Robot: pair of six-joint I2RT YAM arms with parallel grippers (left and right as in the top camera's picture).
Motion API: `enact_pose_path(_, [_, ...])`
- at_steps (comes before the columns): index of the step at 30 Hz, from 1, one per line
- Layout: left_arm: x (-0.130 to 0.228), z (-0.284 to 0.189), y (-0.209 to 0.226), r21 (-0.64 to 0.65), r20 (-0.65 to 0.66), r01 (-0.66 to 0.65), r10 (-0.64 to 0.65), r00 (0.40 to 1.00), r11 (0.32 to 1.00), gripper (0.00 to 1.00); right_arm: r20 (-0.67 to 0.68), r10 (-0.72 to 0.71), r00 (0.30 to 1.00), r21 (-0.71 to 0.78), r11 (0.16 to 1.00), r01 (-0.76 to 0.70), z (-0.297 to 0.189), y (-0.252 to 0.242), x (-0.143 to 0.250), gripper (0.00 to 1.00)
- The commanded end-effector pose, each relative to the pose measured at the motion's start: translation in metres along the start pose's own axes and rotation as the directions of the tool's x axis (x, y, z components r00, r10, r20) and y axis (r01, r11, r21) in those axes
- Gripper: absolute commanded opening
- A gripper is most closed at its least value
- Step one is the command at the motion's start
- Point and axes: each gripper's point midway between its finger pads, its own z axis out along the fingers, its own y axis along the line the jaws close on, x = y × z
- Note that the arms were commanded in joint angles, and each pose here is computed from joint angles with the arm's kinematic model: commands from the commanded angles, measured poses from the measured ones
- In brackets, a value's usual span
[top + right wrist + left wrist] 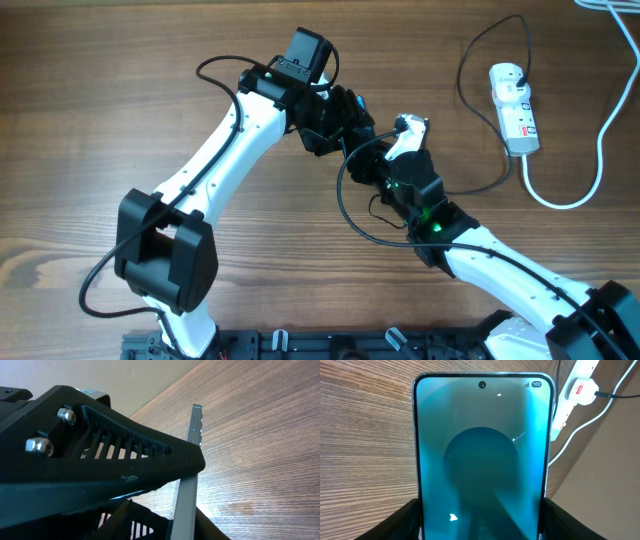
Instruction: Plug charger to phone and switch on socket
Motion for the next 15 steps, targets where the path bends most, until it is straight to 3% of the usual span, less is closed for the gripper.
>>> enact_pose_path(1, [0.0041,-0.0061,-0.0149,0.034,0.002,-0.020,0.020,1.000,0.999,0.39,0.005,0.008,1.000,-0.032,0.999,-0.008,0.0025,0.0118,-0.0036,0.32])
enact_pose_path(15, [0.0028,-0.0059,-0.0139,0.026,0.012,-0.025,0.025,1.000,0.999,0.39,-0.015,0.025,1.000,-0.043,0.999,-0.026,0.0024,0.0136,-0.0001,0.22])
